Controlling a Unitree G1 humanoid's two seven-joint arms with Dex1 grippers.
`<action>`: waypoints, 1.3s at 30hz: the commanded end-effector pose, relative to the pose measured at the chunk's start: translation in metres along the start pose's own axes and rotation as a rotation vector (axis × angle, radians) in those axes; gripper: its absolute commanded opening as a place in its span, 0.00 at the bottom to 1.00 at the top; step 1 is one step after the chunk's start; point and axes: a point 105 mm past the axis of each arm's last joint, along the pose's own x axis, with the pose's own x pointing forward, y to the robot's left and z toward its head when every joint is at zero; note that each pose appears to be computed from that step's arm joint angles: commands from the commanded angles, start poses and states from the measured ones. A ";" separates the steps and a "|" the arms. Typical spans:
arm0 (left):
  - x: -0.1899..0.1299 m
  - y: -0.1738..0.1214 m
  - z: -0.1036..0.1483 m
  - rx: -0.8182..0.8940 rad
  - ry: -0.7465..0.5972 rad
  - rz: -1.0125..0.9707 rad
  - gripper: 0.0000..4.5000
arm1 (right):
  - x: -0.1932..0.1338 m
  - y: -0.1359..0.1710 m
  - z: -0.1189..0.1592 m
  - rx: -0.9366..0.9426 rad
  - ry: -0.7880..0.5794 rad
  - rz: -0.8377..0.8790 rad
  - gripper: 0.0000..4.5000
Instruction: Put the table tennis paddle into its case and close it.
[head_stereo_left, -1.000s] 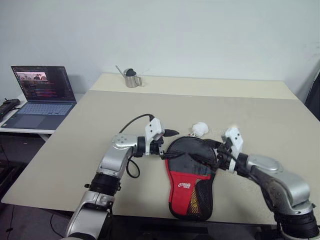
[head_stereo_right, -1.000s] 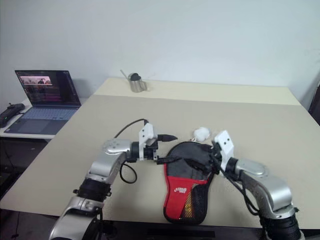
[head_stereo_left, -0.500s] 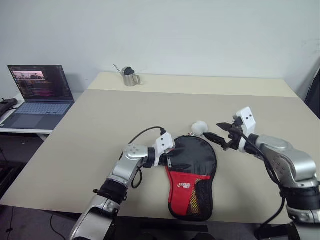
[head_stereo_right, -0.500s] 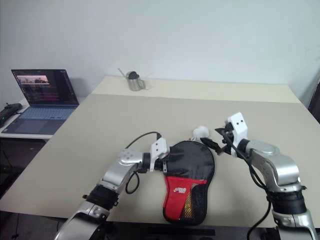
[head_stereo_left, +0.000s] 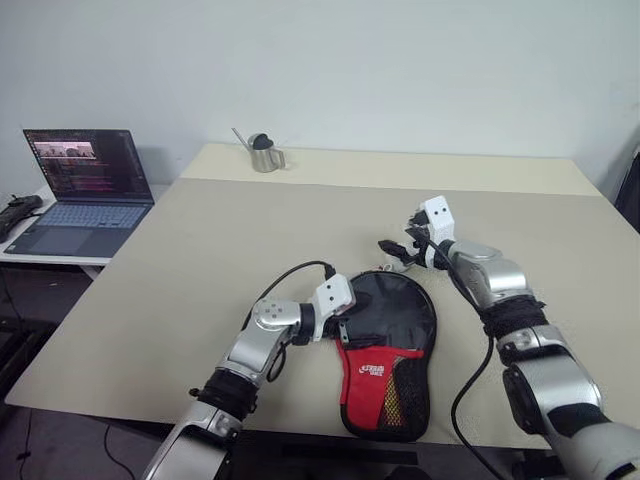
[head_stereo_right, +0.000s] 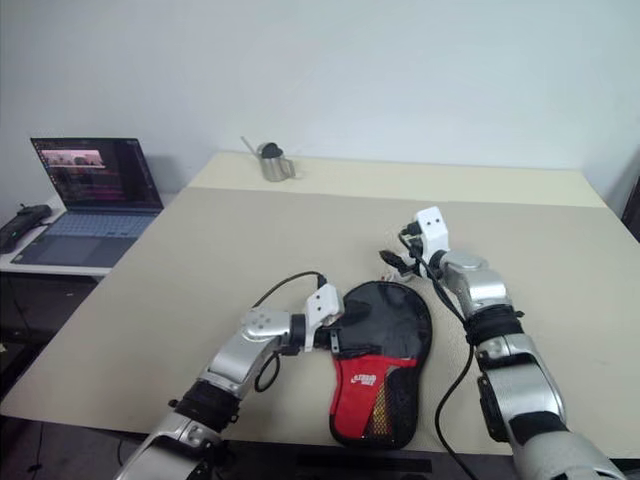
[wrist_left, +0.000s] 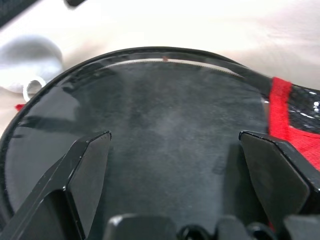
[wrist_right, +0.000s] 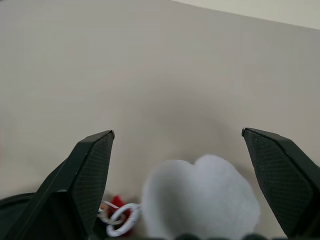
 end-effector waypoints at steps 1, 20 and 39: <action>-0.004 -0.004 0.008 0.041 -0.005 -0.033 0.99 | 0.001 -0.015 0.009 -0.033 -0.026 -0.070 1.00; -0.006 0.005 0.003 0.082 0.037 -0.055 1.00 | 0.011 0.006 -0.018 0.072 0.087 0.041 0.49; -0.001 -0.014 -0.056 0.070 0.248 -0.274 1.00 | -0.018 -0.020 -0.020 0.060 0.066 -0.018 0.08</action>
